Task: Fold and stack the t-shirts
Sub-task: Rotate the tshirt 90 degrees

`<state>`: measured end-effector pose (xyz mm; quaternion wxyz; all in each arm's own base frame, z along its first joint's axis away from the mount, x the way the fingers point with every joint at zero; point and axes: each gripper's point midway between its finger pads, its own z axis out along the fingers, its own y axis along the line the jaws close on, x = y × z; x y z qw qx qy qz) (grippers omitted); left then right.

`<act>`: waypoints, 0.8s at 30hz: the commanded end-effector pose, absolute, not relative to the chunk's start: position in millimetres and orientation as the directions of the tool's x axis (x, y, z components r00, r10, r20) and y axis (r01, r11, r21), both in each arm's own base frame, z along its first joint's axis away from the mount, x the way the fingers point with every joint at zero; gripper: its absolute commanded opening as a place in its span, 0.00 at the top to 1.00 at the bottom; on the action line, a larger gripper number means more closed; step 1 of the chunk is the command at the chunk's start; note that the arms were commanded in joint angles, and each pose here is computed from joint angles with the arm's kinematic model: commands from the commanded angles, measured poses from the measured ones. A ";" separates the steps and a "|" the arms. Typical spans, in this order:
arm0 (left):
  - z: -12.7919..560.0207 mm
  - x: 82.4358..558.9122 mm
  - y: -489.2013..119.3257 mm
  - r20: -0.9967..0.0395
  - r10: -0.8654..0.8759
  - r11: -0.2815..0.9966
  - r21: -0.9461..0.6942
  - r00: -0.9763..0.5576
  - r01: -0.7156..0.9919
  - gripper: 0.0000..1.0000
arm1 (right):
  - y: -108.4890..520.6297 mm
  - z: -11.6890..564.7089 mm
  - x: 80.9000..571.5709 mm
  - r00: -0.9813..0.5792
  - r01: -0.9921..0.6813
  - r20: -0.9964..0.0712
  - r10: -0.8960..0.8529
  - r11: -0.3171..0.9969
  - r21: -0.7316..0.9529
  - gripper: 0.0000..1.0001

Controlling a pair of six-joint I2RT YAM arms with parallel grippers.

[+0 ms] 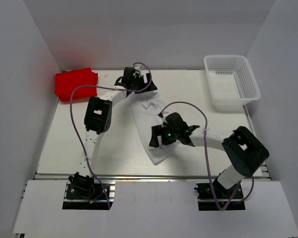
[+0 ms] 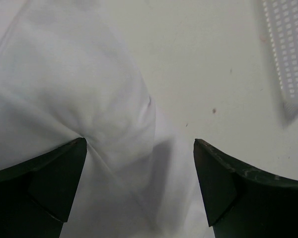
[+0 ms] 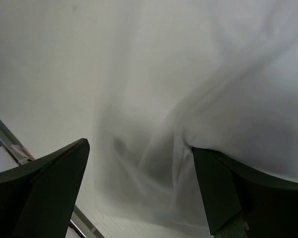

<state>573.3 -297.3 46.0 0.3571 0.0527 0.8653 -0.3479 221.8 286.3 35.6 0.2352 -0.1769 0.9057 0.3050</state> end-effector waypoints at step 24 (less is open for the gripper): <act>256.3 595.2 -322.8 -0.895 -0.167 0.770 -0.381 -0.415 0.512 0.00 | 296.0 114.3 217.2 -0.678 -0.550 -0.698 -0.231 0.789 0.274 0.10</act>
